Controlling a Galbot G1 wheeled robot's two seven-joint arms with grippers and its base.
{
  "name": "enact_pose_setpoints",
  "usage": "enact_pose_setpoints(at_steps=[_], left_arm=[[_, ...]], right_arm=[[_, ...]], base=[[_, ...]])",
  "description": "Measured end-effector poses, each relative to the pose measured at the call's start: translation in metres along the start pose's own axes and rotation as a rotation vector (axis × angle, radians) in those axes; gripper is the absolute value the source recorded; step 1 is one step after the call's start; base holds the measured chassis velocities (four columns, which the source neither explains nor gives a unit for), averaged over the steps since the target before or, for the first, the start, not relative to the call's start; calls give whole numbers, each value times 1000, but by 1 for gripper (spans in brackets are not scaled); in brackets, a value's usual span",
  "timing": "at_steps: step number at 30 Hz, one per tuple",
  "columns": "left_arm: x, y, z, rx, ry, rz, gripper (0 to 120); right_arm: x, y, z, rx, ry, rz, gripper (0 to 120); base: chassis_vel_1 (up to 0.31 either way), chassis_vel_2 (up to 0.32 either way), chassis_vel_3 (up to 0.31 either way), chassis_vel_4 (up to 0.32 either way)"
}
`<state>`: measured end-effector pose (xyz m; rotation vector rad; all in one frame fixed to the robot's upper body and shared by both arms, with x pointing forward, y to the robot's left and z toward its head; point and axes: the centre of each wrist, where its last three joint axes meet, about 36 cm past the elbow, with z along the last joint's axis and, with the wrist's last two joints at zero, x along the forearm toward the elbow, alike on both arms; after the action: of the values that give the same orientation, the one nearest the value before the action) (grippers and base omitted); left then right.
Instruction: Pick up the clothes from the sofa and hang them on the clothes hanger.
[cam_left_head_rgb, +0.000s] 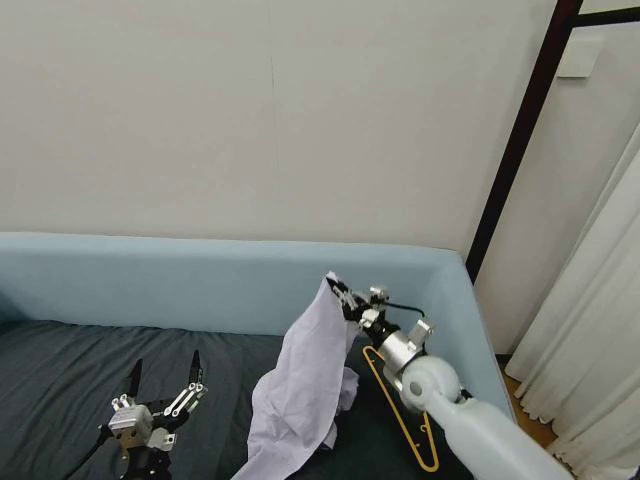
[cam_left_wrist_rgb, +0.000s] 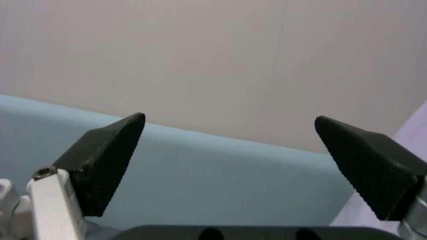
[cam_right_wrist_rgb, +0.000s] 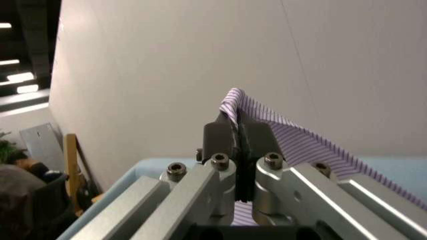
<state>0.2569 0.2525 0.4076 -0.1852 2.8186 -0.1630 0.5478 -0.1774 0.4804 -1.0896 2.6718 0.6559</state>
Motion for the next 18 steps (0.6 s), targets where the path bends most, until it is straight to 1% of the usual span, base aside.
enact_pose_setpoints(at_steps=[1, 5, 6, 9, 10, 13, 14, 15, 18], left_arm=[[0, 0, 0, 0, 0, 0, 100], [-1, 7, 1, -9, 0, -17, 100], [-1, 7, 1, -9, 0, -17, 100], [-2, 10, 2, -10, -1, -25, 100], [-2, 10, 2, -10, -1, -25, 100], [-2, 10, 3, -9, -3, -27, 100], [-2, 10, 3, -9, -3, -27, 100], [-3, 10, 3, -8, -5, -28, 100], [-5, 10, 3, -6, -10, -29, 100]], right_arm=[[0, 0, 0, 0, 0, 0, 0], [-60, -4, -78, 91, -117, 4, 0], [-60, -4, -78, 91, -117, 4, 0], [-104, 0, -134, 147, -208, 29, 0], [-104, 0, -134, 147, -208, 29, 0], [-134, 9, -178, 181, -277, 44, 0], [-134, 9, -178, 181, -277, 44, 0], [-146, 16, -200, 195, -307, 38, 0], [-166, 36, -249, 240, -365, 3, 0]], base=[[0, 0, 0, 0], [0, 0, 0, 0], [0, 0, 0, 0], [0, 0, 0, 0], [0, 0, 0, 0], [0, 0, 0, 0], [0, 0, 0, 0], [0, 0, 0, 0], [0, 0, 0, 0]])
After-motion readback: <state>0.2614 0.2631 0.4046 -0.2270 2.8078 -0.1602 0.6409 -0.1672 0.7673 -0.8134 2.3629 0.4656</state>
